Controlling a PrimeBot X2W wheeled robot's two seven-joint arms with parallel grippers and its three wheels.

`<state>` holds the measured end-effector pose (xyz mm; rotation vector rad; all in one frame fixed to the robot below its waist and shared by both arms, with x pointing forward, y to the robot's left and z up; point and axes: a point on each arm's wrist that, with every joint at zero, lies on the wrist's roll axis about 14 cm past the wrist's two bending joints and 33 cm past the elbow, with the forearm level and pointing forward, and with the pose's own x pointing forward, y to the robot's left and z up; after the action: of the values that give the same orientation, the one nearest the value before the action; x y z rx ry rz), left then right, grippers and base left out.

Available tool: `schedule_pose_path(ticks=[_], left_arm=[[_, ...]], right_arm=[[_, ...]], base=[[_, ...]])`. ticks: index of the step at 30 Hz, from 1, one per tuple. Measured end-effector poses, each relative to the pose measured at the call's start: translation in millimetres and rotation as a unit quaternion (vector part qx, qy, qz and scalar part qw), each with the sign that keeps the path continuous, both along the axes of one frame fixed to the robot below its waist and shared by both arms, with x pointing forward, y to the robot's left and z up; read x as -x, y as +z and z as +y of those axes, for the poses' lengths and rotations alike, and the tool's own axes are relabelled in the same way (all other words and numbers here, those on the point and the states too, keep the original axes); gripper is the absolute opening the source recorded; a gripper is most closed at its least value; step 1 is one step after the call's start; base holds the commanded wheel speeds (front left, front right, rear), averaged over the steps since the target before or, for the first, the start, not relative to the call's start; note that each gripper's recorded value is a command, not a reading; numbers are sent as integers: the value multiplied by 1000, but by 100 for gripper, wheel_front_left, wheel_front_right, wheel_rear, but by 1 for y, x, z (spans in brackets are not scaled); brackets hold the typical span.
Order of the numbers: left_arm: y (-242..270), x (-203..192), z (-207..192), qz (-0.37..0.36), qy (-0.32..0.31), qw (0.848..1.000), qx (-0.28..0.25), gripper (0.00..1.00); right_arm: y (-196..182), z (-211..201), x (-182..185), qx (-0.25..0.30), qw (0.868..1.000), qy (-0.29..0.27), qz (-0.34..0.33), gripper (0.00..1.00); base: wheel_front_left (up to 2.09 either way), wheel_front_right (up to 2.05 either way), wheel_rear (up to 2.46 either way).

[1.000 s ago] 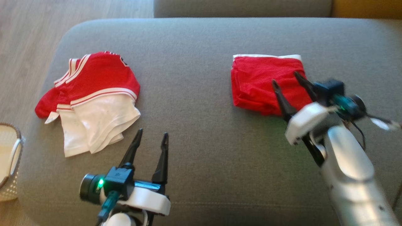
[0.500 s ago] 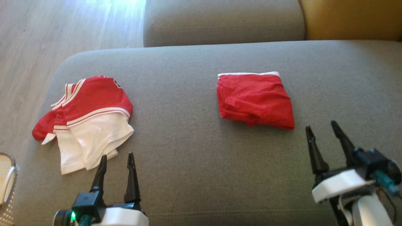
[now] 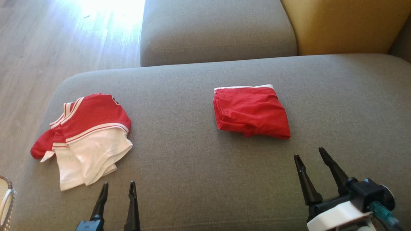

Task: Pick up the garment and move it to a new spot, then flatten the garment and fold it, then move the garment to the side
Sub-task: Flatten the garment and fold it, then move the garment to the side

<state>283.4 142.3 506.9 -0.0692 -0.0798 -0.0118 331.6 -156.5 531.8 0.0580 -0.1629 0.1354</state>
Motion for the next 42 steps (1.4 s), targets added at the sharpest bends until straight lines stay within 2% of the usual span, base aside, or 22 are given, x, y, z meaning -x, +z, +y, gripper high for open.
schedule_pose_path(ticks=[11,32,42], left_arm=[[1,6,5,-6,7,1000,-17,100],[0,11,7,-7,12,1000,-19,100],[-5,13,10,3,19,1000,-22,100]], right_arm=[[-20,-1,9,-19,999,-1,31,100],[-26,5,6,-17,999,8,41,100],[-42,6,4,-26,997,10,69,100]], base=[[0,0,0],[0,0,0],[0,0,0]])
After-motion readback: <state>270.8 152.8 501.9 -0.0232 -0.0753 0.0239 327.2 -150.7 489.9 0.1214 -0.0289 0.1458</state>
